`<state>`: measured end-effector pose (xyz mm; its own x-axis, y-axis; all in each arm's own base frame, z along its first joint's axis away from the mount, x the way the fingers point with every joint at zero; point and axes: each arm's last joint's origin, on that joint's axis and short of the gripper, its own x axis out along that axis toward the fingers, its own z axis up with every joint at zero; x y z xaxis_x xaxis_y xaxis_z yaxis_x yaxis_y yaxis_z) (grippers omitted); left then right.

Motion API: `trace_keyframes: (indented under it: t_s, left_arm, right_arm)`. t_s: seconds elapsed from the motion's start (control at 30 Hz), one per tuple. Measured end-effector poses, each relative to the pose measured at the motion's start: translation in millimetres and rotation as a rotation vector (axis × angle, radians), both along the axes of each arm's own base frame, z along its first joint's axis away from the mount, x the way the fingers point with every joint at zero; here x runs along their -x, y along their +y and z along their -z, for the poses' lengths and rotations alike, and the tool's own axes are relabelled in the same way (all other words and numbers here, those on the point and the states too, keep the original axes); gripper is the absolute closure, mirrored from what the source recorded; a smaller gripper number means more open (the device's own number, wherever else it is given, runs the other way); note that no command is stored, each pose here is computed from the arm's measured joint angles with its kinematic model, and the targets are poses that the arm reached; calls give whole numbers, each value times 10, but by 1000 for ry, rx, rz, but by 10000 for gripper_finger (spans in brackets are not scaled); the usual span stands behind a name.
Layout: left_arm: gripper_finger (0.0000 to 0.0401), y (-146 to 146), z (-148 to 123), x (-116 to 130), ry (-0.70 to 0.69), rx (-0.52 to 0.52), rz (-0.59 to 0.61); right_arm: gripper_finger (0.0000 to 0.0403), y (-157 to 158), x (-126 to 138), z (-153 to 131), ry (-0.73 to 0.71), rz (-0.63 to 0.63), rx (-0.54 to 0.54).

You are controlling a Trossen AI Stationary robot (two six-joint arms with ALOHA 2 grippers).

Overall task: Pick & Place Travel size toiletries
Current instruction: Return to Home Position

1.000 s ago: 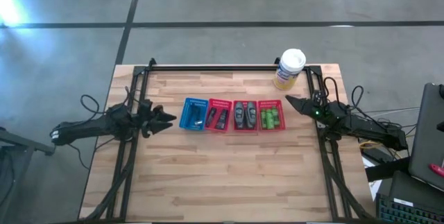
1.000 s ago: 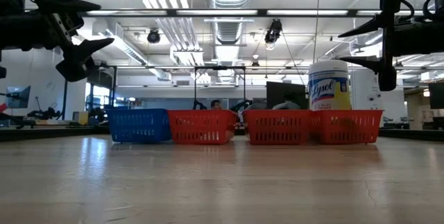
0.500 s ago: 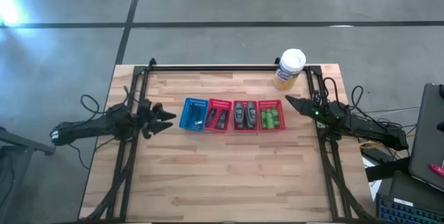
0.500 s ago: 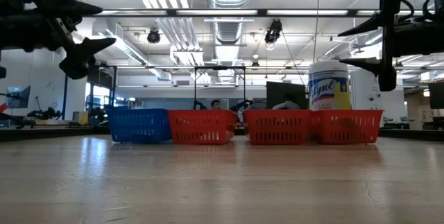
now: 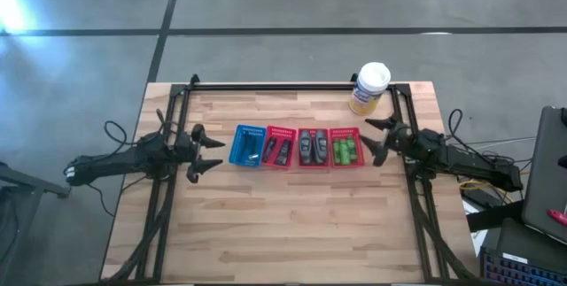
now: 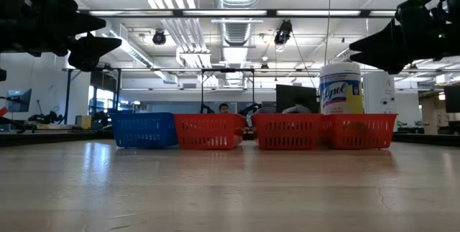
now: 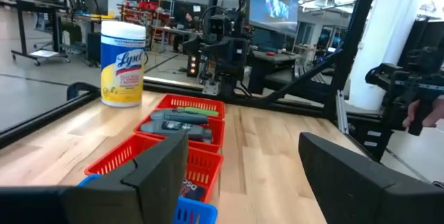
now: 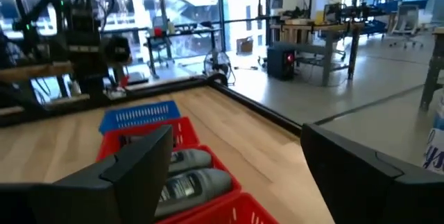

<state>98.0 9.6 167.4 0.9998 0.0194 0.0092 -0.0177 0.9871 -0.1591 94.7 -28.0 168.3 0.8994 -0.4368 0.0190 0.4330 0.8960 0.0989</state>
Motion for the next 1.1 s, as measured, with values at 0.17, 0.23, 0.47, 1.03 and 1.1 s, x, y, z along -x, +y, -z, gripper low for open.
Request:
trace_keyframes:
  t_s: [0.17,0.23,0.47,1.03,1.1]
  left_arm:
    - [121,0,-2,0,-2,-28,0]
    - [121,0,-4,0,-3,-49,0]
    - [121,0,-7,0,-7,-59,0]
    - [121,0,-9,0,-9,-50,0]
    - [121,0,-9,0,-9,-50,0]
  right_arm:
    - [73,7,-30,38,67,-49,38]
    - [66,28,-50,69,109,-136,54]
    - [45,137,-104,97,120,-550,15]
    - [80,104,-122,120,125,-446,-96]
    - [87,104,-122,120,125,-446,-96]
